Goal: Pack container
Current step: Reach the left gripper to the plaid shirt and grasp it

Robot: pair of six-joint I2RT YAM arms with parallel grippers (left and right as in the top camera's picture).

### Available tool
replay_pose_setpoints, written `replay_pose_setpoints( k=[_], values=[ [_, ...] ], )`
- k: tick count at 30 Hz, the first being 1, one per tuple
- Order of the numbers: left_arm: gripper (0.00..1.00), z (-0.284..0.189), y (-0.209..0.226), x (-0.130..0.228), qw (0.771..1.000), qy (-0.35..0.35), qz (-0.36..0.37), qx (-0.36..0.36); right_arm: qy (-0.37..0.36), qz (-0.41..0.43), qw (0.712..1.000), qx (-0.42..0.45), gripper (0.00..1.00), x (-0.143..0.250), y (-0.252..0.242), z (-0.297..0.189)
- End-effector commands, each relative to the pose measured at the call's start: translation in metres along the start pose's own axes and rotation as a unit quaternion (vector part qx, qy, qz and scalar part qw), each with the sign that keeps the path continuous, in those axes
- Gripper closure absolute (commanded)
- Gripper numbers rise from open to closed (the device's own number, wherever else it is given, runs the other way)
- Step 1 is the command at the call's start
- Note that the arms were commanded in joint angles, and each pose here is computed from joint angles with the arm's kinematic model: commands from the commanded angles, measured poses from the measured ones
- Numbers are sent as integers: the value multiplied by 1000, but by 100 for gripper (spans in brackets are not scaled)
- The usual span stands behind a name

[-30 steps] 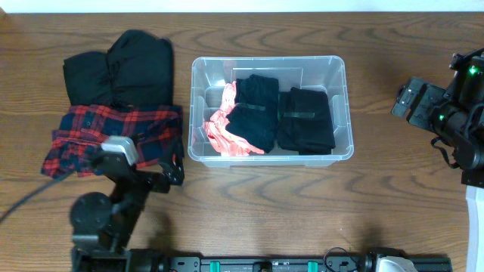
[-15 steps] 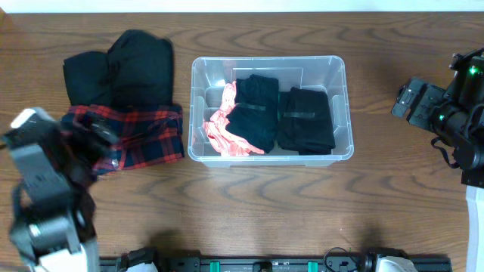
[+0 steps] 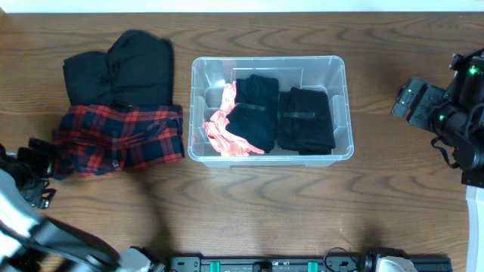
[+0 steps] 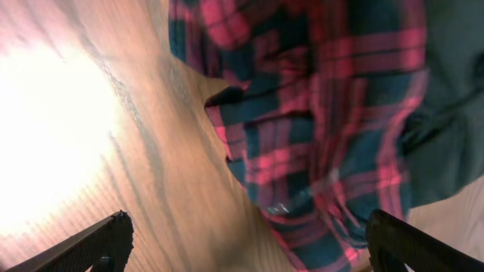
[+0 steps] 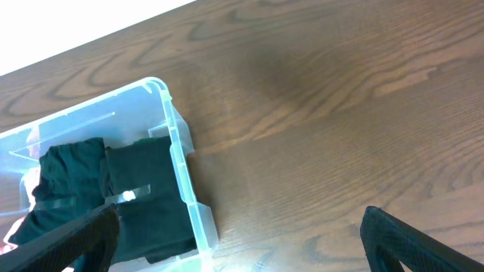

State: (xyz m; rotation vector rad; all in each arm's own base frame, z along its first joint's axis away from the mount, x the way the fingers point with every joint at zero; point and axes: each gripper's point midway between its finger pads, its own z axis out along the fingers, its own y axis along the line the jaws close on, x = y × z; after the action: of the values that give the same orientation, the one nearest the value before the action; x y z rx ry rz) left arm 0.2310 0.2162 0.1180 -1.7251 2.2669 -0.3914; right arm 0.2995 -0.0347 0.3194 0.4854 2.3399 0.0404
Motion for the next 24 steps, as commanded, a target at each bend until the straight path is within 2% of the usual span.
replay_pose_setpoints(
  k=[1, 6, 10, 22, 23, 24],
  values=[
    [2, 26, -9, 0, 997, 57, 16, 55, -3, 0, 1000, 1, 1, -2, -1, -2],
    [2, 69, -6, -7, 993, 94, 24, 74, -2, 0, 1000, 2, 1, -2, -2, -2],
    [2, 90, -15, -11, 987, 107, 35, 116, -2, 0, 1000, 2, 1, -2, -2, -2],
    [0, 147, -32, -1, 979, 138, 70, 134, -1, 0, 1000, 2, 1, -1, -2, -1],
    [5, 149, -33, 1, 978, 141, 71, 133, -1, 0, 1000, 2, 1, -1, -2, -1],
    [15, 150, -33, 2, 978, 143, 72, 133, -1, 0, 1000, 2, 1, -1, -2, -2]
  ],
)
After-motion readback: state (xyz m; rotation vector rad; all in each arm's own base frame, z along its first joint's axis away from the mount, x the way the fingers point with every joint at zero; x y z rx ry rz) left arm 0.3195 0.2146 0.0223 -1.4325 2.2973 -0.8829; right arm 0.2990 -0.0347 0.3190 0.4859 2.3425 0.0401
